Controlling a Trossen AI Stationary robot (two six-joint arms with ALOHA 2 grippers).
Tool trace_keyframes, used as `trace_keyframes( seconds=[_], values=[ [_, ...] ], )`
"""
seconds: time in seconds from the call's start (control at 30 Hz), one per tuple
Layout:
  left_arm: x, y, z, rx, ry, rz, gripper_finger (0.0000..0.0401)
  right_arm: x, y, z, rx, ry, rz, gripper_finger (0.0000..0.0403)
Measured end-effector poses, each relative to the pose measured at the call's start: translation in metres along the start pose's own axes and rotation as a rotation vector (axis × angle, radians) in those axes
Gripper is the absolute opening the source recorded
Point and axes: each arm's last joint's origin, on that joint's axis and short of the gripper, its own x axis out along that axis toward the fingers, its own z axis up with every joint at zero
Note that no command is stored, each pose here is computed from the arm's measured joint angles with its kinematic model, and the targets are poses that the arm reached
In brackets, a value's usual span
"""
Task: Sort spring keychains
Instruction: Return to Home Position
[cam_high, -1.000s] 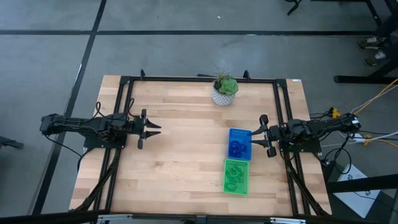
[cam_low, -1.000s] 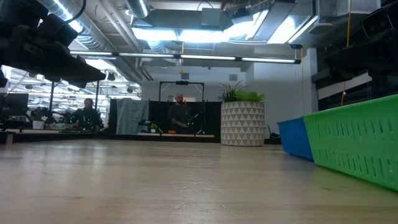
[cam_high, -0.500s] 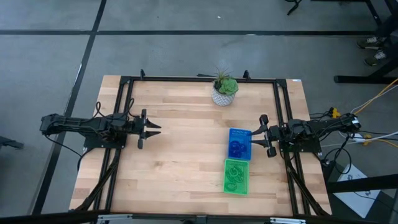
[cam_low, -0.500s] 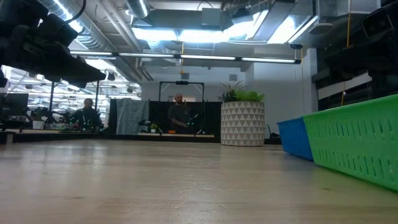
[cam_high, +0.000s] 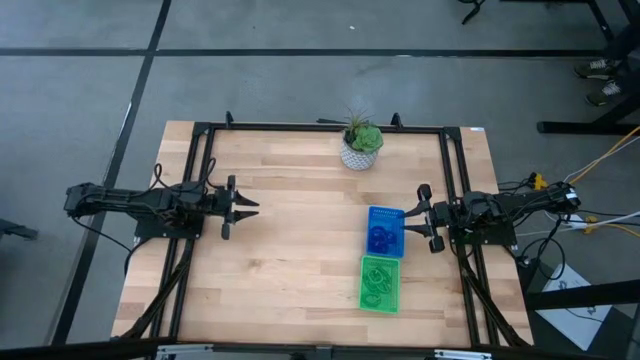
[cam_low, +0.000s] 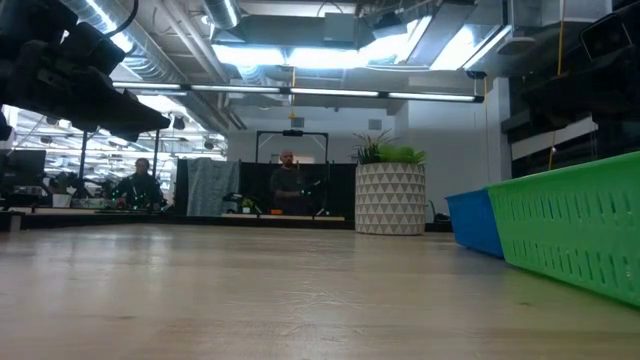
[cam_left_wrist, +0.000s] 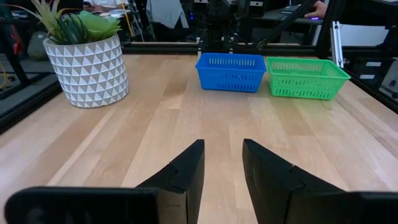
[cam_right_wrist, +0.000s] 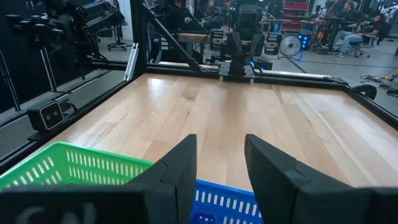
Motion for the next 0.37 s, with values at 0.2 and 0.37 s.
trace_keyframes(
  seconds=[0.2, 0.37],
  values=[
    [0.0000, 0.0000, 0.0000, 0.000, 0.000, 0.000, 0.0109, 0.0000, 0.0000, 0.0000, 0.000, 0.000, 0.000, 0.0136],
    [0.0000, 0.0000, 0.0000, 0.000, 0.000, 0.000, 0.0108, 0.0000, 0.0000, 0.0000, 0.000, 0.000, 0.000, 0.0136]
  ],
)
